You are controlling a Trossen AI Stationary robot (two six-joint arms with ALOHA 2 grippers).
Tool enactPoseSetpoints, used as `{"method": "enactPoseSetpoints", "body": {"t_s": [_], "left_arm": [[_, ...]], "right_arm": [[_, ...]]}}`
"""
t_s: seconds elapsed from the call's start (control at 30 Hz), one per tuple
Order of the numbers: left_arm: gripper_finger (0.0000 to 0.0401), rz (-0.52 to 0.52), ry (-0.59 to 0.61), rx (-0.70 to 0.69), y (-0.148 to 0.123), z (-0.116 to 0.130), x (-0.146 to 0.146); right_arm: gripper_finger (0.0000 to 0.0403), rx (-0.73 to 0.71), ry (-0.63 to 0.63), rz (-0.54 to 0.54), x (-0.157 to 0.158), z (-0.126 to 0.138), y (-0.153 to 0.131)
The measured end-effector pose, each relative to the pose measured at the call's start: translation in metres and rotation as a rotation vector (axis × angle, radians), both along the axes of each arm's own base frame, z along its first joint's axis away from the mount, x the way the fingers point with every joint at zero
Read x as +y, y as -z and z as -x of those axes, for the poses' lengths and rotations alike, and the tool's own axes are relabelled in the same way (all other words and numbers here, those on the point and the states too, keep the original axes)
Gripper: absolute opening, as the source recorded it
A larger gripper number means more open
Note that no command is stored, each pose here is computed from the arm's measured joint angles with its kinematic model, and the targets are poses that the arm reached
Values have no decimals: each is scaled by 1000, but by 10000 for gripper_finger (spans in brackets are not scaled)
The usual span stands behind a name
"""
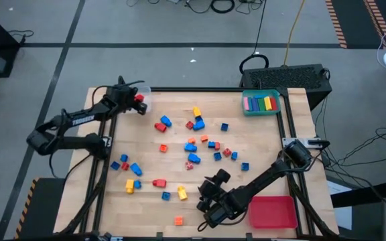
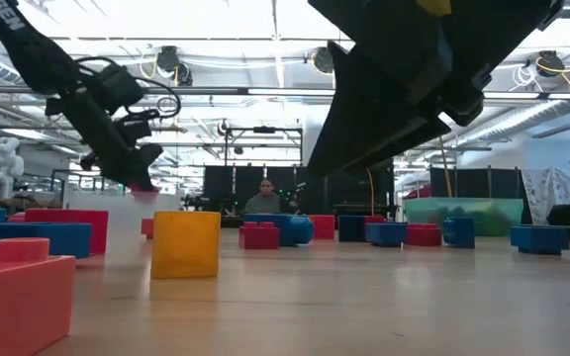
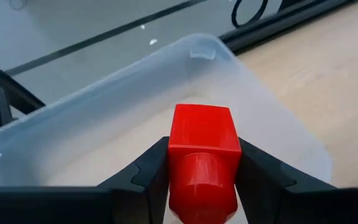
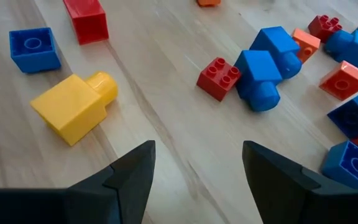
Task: Sort blocks by size
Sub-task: Put the big red game piece into the transparent bin, then put the big blue game piece into the transparent bin
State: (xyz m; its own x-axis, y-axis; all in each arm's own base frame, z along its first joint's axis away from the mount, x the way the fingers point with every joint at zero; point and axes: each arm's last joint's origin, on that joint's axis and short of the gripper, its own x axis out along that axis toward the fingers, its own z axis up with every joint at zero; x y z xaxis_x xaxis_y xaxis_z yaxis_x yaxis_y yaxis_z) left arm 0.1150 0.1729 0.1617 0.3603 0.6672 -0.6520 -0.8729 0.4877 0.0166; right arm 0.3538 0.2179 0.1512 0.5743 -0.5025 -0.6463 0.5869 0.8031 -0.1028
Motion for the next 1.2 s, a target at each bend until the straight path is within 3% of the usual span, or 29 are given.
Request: {"method": "enactPoseSetpoints", "body": {"t_s": [0.17,0.4,0.67,0.83,1.03,1.2], "left_arm": [[184,-5,7,-9,0,-1,1],[189,-2,19,-24,-5,1,-2],[191,53,221,-50,-24,-5,-46],[191,128,327,-47,-29,-4,-80],[192,154,551,-154,-39,-20,-112],[192,161,677,-126,-37,-28,-133]], "right_arm": [[226,-1,1,5,-1,-1,0],[226,9,-9,24,-1,0,0],[226,193,99,241,-35,24,-19],[226,213,151,262,-60,20,-34],[226,258,122,284,-76,8,-35],[226,300,120,307,-85,6,-35]]}}
